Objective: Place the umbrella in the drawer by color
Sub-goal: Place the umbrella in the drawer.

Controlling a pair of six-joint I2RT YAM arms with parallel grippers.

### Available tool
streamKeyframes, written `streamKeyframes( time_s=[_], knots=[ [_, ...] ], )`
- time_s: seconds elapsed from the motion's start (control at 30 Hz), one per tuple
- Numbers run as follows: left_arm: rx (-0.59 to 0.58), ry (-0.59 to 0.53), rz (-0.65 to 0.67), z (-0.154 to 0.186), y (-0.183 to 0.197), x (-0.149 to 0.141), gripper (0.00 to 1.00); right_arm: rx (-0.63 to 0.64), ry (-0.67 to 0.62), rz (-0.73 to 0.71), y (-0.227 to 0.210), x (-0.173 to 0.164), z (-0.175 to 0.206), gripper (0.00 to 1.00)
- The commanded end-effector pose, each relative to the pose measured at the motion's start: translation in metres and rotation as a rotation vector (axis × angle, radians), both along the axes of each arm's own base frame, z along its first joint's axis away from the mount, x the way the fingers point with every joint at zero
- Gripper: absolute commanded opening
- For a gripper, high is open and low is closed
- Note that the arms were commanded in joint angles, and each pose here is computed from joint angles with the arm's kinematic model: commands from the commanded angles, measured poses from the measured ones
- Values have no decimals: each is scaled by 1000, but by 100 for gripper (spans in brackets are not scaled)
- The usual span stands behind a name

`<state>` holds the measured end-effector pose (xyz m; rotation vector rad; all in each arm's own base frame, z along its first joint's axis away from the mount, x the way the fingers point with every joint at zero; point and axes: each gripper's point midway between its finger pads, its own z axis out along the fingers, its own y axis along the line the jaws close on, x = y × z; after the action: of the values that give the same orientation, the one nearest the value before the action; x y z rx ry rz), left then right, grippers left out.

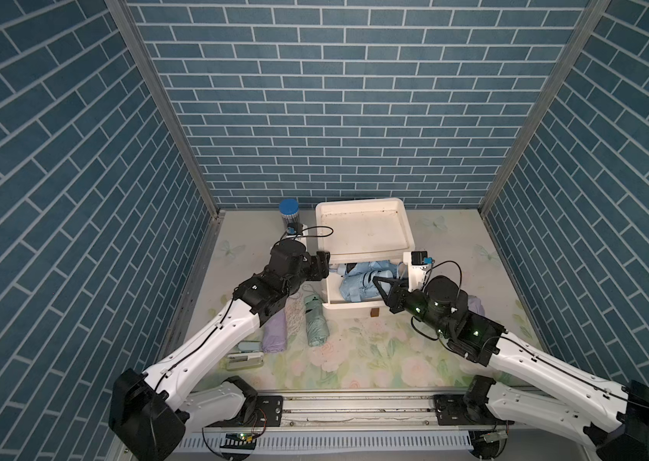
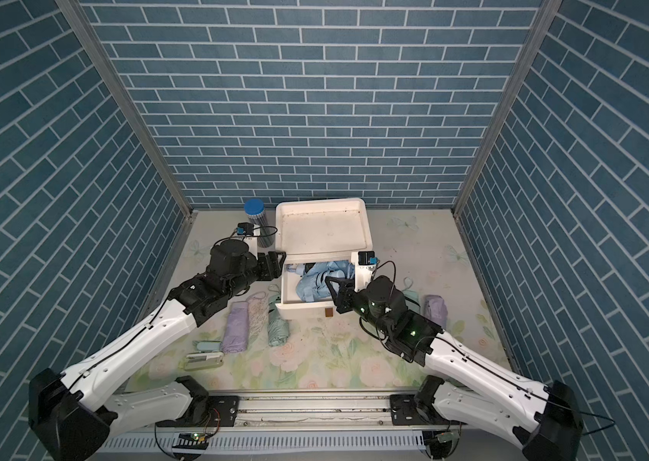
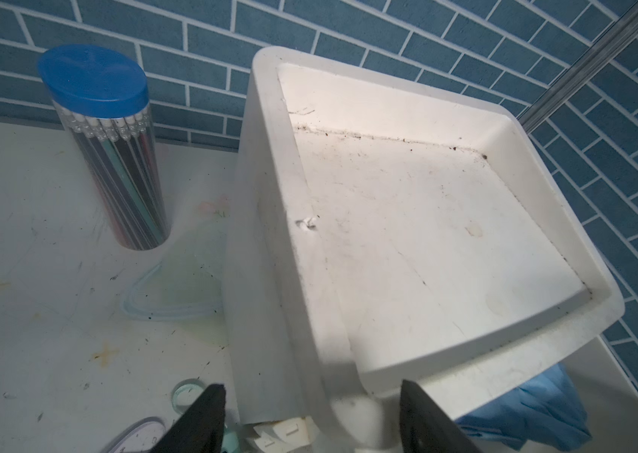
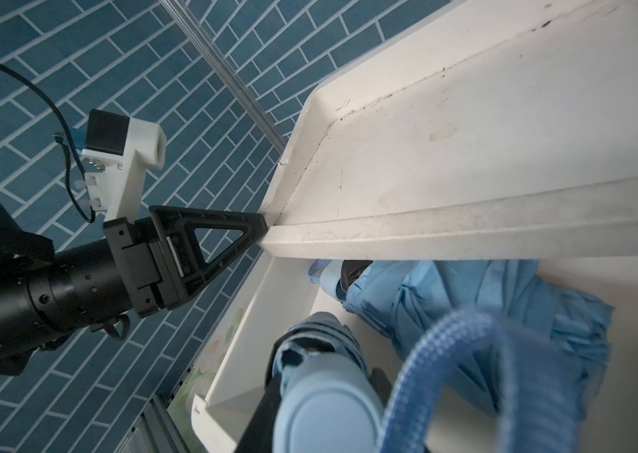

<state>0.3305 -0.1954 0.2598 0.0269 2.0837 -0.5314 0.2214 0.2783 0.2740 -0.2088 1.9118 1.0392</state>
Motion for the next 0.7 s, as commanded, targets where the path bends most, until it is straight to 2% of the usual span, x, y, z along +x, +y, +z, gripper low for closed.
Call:
streamKeyframes(
  time_s=[0.0,0.1,0.13,0.27,0.33,0.53,0.67],
  knots=[
    [2,-4,3,2,2,0,73,92,8,13,9,2,17,0],
    [4,-4,1,2,2,0,73,16,46,0,12,6,10,0],
    [2,-5,0,3,1,-1,73,-16,64,-6,12,8,6,8],
    [-4,-8,-1,5,1,0,73,-178,157,-70,-1,12,-13,51],
    [-8,-11,-4,6,0,0,73,-240,186,-92,-8,15,-19,62],
    [-5,-12,-2,8,0,1,73,-401,226,-132,-25,23,-28,84],
    [-4,-19,2,11,1,2,73,-476,191,-172,-35,30,-18,86]
  ],
)
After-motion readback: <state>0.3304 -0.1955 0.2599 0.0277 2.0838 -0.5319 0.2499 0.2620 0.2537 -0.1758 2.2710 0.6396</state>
